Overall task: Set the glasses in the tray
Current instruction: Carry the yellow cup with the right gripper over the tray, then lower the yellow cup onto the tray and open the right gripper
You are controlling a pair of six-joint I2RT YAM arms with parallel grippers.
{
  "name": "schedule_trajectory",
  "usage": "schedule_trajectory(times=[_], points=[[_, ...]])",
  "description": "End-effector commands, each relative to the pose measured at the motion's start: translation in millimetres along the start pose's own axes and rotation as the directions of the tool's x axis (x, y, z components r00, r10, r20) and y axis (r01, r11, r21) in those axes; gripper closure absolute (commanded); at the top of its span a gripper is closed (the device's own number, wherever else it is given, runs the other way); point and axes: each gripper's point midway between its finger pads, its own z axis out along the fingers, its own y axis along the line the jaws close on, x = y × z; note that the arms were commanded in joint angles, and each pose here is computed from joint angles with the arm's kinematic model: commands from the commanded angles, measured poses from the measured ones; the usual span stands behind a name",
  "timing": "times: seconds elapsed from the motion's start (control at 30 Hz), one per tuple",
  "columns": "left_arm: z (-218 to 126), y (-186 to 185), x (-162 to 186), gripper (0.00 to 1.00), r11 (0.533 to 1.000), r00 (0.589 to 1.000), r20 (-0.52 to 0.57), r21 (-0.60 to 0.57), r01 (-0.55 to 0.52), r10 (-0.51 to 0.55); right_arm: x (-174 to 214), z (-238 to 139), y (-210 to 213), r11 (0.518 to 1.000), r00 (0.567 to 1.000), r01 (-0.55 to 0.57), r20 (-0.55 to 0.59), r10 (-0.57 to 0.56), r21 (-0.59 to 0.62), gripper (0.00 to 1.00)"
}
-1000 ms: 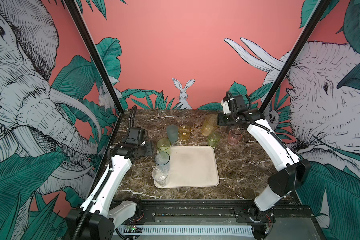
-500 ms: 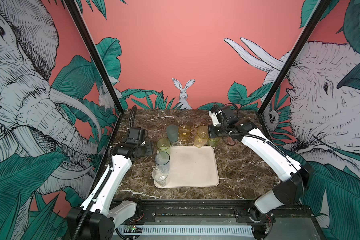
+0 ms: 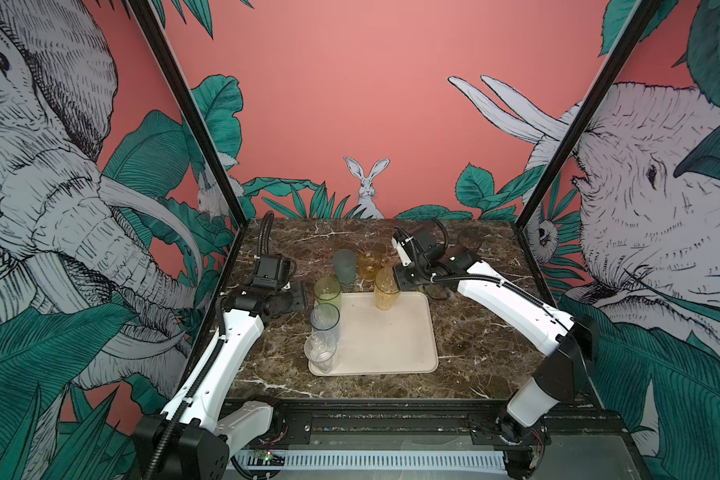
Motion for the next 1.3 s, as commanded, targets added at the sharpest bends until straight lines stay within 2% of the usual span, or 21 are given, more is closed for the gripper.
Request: schedule_trajectory(times=[0.0, 0.43, 1.27], points=[[2, 4, 2, 0.32, 1.0, 1.0, -0.004, -0.015, 0.012, -0.012, -10, 3, 8, 1.0, 0.999, 0.02, 0.039, -0.021, 0.006, 1.0], [5, 3, 3, 0.32, 1.0, 1.0, -0.01, -0.008, 0.011, -0.012, -2, 37, 17, 0.998, 0.999, 0.053, -0.009, -0.052, 0.028, 1.0], [10, 1, 6, 0.32, 1.0, 1.0, -0.025, 0.001, 0.013, -0.013, -5, 71, 14, 0.997, 0.998, 0.058, -0.023, -0.057, 0.049, 1.0]])
